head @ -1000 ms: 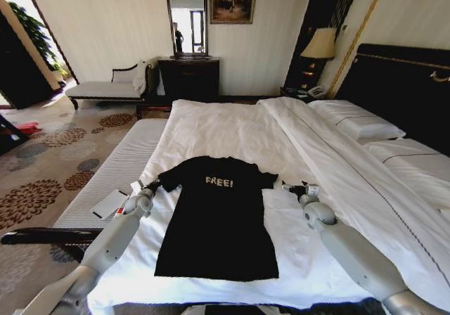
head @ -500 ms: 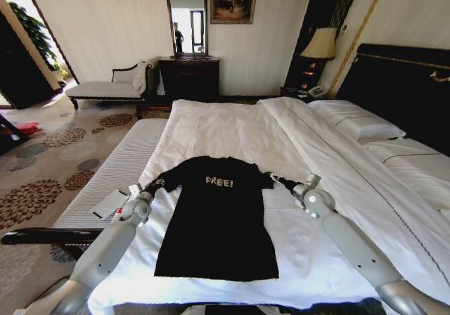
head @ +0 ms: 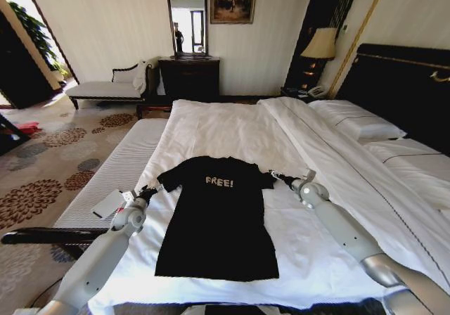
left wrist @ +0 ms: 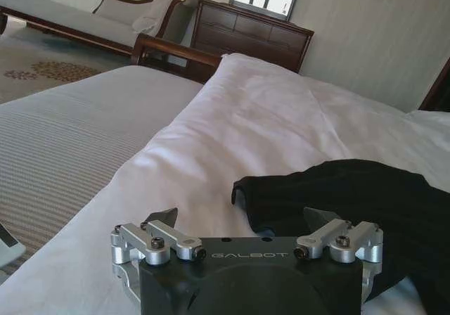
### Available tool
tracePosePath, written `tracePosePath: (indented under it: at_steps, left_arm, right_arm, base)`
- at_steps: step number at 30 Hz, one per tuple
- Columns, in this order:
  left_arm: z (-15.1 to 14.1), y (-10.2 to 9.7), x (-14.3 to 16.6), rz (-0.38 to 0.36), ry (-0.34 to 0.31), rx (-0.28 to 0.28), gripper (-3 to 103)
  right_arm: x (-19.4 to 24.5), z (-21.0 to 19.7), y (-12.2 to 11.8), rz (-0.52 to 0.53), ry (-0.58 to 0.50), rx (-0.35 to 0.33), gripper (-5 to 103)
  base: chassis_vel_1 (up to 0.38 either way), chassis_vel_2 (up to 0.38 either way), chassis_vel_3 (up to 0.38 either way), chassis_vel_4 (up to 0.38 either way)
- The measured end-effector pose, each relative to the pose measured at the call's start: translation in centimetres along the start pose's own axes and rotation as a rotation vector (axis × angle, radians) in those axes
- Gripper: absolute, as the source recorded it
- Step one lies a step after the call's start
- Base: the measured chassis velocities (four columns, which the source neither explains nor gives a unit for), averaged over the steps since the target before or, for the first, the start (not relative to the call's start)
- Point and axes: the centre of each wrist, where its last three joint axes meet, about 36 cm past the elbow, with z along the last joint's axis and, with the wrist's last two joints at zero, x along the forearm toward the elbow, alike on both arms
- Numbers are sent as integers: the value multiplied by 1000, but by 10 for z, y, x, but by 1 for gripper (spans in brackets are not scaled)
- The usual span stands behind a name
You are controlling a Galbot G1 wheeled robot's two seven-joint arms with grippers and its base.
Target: Fold the clothes on the bed.
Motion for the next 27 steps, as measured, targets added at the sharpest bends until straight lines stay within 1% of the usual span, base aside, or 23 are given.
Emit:
tracePosePath:
  at_steps: [1, 2, 4, 8, 9, 10, 11, 14, 15, 17, 19, 23, 25, 26, 27]
  left_arm:
    - [0, 0, 3, 1, -2, -4, 100]
    - [1, 1, 8, 3, -7, -15, 100]
    - [2, 2, 10, 5, -11, -22, 100]
    - [6, 3, 21, 14, -21, -42, 100]
    - [6, 3, 21, 14, -21, -42, 100]
    - [7, 2, 24, 16, -22, -43, 100]
    - [7, 2, 25, 17, -22, -44, 100]
    - [9, 2, 29, 17, -23, -46, 100]
    - [9, 2, 29, 17, -23, -46, 100]
    - [8, 1, 29, 16, -25, -46, 100]
    - [8, 1, 29, 15, -25, -46, 100]
    - [8, 1, 29, 11, -26, -42, 100]
    - [9, 1, 29, 11, -26, -41, 100]
    - [9, 1, 29, 8, -26, -40, 100]
    - [10, 2, 29, 7, -26, -39, 100]
  right_arm:
    - [-1, 0, -2, 4, 2, -1, 101]
    - [-4, 0, -5, 8, 3, -3, 97]
    - [-5, 1, -5, 8, 3, -1, 97]
    - [-8, 1, -3, -3, -4, 6, 77]
    - [-8, 1, -3, -3, -4, 6, 77]
    - [-8, 1, -3, -5, -4, 5, 72]
    - [-9, 1, -2, -6, -4, 5, 72]
    - [-10, 2, -1, -10, -2, 5, 56]
    - [-10, 2, -1, -10, -2, 5, 56]
    - [-10, 3, -2, -8, -5, 6, 45]
    - [-10, 4, -2, -7, -5, 5, 45]
    - [-10, 6, -5, -1, -3, 4, 23]
    - [-10, 7, -5, -1, -2, 4, 23]
    - [-10, 6, -5, 0, -2, 4, 13]
    - [-10, 6, -5, 0, -2, 4, 13]
  base:
    - [0, 0, 0, 0]
    - [0, 0, 0, 0]
    - [0, 0, 0, 0]
    - [0, 0, 0, 0]
    - [0, 0, 0, 0]
    - [0, 0, 0, 0]
    - [0, 0, 0, 0]
    - [0, 0, 0, 0]
    - [0, 0, 0, 0]
    - [0, 0, 0, 0]
    - [0, 0, 0, 0]
    - [0, 0, 0, 0]
    - [0, 0, 0, 0]
    - [0, 0, 0, 0]
    - [0, 0, 0, 0]
